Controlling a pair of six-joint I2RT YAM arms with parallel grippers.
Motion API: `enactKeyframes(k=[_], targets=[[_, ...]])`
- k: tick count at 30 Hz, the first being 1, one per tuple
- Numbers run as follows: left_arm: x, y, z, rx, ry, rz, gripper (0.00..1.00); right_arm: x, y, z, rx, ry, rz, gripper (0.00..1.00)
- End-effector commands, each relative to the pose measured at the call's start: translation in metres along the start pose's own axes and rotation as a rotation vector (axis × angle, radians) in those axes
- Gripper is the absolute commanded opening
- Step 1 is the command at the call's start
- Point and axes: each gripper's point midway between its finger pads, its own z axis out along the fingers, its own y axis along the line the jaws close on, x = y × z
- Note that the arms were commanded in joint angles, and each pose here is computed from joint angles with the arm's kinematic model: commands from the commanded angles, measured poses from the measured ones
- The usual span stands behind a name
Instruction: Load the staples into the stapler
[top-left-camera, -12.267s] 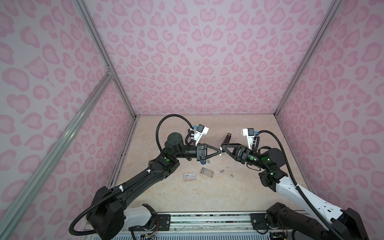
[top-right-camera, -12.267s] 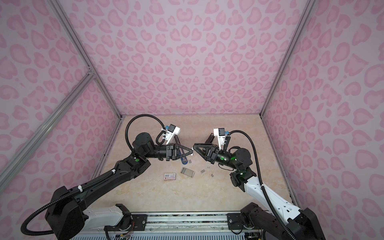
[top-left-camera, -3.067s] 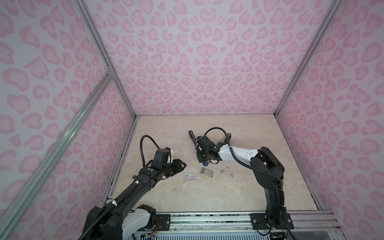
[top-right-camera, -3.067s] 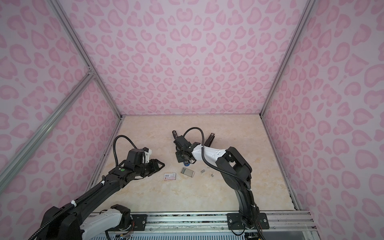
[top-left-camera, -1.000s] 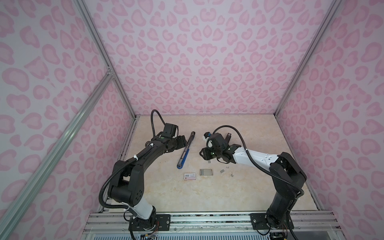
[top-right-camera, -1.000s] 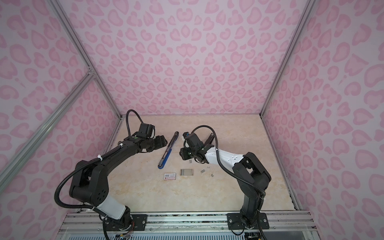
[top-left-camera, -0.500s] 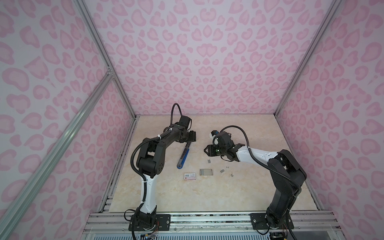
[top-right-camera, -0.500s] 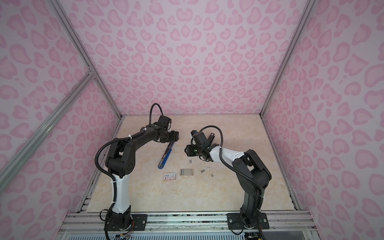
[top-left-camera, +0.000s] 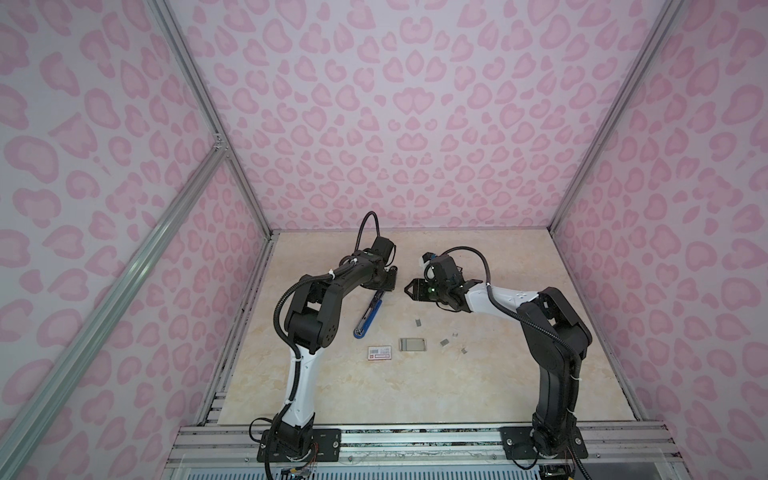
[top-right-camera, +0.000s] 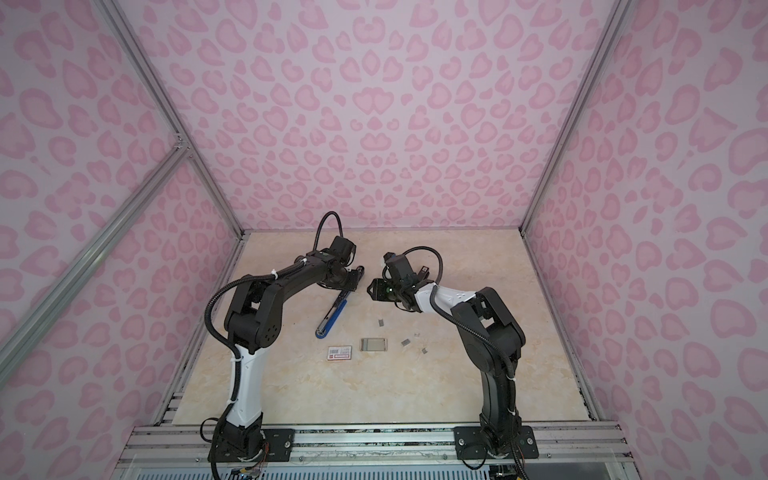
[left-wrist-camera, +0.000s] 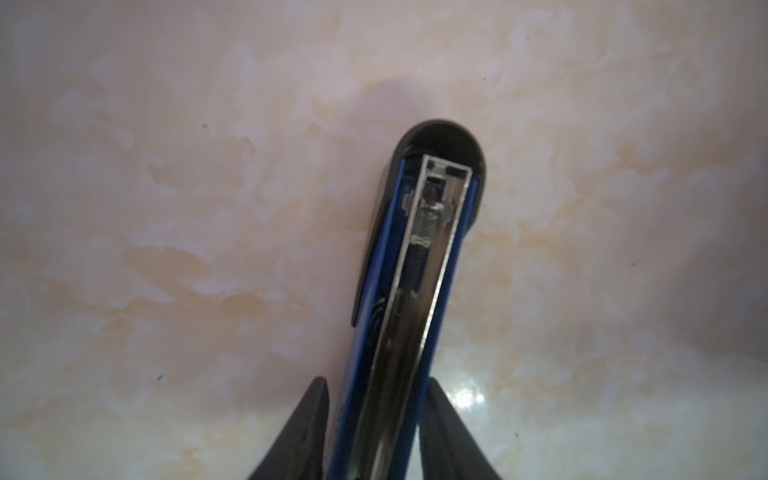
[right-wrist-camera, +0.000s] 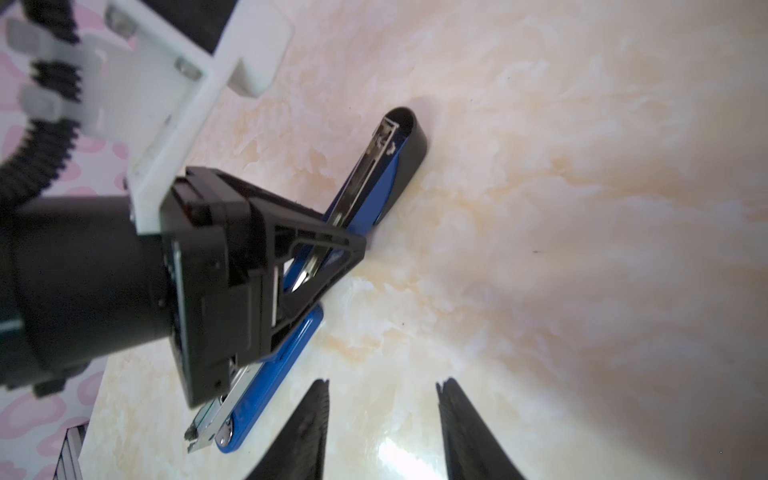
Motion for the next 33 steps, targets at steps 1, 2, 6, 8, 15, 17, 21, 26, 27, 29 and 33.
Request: enactKeyframes(k=[1, 2, 6, 8, 15, 17, 21, 26, 27, 29, 33], targets=[[0.000, -0.006, -0.003, -0.008, -0.015, 0.054, 0.37, -0.011, 0.002, 0.006, -0.040, -0.036, 0.038, 0.46], [0.000, -0.008, -0.004, -0.013, -0.020, 0.064, 0.37, -0.013, 0.001, 0.008, -0.041, -0.038, 0.048, 0.47], [-0.003, -0.011, -0.006, -0.029, -0.043, 0.081, 0.46, -0.017, -0.005, 0.013, -0.037, -0.044, 0.068, 0.47], [-0.006, -0.013, -0.006, -0.023, -0.048, 0.081, 0.48, -0.016, -0.008, 0.015, -0.030, -0.044, 0.073, 0.47], [-0.017, -0.016, 0.002, -0.021, -0.065, 0.090, 0.43, -0.015, -0.015, 0.015, -0.019, -0.053, 0.091, 0.46], [-0.018, -0.017, 0.003, -0.014, -0.066, 0.094, 0.37, -0.014, -0.017, 0.016, -0.018, -0.054, 0.096, 0.46], [-0.018, -0.019, 0.002, -0.001, -0.070, 0.095, 0.23, -0.018, -0.019, 0.018, -0.031, -0.067, 0.116, 0.47], [-0.019, -0.021, -0.006, 0.013, -0.107, 0.090, 0.13, -0.025, -0.017, 0.022, -0.059, -0.081, 0.127, 0.49], [-0.020, -0.021, -0.009, 0.019, -0.124, 0.087, 0.12, -0.027, -0.016, 0.023, -0.065, -0.082, 0.129, 0.50], [-0.021, -0.022, -0.014, 0.030, -0.151, 0.087, 0.12, -0.029, -0.015, 0.025, -0.071, -0.085, 0.133, 0.50], [-0.022, -0.027, -0.024, 0.062, -0.207, 0.096, 0.10, -0.038, -0.012, 0.029, -0.128, -0.100, 0.171, 0.51]])
